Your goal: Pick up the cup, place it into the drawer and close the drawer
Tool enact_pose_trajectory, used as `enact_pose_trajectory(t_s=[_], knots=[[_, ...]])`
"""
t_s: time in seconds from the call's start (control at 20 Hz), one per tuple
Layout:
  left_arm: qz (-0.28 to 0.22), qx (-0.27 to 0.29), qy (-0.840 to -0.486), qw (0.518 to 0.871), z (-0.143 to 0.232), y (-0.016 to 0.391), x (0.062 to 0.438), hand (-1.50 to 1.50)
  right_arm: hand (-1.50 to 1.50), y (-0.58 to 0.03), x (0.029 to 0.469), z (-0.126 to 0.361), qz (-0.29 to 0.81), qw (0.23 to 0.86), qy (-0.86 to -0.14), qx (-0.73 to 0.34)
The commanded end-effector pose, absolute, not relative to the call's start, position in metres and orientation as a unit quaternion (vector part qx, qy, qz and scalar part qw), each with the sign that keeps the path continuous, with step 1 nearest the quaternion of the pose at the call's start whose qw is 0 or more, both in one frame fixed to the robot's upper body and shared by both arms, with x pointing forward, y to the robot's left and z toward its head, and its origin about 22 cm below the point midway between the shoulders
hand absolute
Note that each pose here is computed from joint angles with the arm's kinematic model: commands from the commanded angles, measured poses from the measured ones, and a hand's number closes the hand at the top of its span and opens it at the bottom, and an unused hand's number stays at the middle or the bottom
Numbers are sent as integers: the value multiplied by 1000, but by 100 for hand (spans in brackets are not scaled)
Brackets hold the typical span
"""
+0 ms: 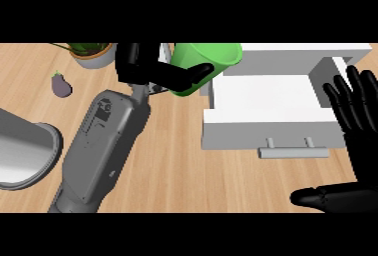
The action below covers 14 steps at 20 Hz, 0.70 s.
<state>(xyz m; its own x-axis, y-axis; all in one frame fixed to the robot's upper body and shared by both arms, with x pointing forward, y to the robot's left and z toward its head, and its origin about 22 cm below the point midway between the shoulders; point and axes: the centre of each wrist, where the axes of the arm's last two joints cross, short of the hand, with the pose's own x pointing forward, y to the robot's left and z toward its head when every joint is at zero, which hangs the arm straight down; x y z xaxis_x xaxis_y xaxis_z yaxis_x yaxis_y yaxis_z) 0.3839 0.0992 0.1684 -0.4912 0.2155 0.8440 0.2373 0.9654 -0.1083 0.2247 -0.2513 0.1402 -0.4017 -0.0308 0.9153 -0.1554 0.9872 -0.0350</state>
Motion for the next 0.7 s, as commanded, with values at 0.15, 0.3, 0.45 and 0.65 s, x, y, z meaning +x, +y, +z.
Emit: enact_pose_trajectory(t_s=[0.15,0.3,0.45,0.65], knots=[[-46,-118,-850,512,178,80,403,150,-150,-255,221,149,60,537,-840,52],[-47,-102,-849,516,169,59,408,150,-150,-268,228,131,60,546,-833,57],[-36,-102,-839,534,171,52,416,150,-150,-263,235,147,62,542,-837,52],[-42,-101,-835,539,178,40,423,150,-150,-252,236,124,64,545,-835,48]])
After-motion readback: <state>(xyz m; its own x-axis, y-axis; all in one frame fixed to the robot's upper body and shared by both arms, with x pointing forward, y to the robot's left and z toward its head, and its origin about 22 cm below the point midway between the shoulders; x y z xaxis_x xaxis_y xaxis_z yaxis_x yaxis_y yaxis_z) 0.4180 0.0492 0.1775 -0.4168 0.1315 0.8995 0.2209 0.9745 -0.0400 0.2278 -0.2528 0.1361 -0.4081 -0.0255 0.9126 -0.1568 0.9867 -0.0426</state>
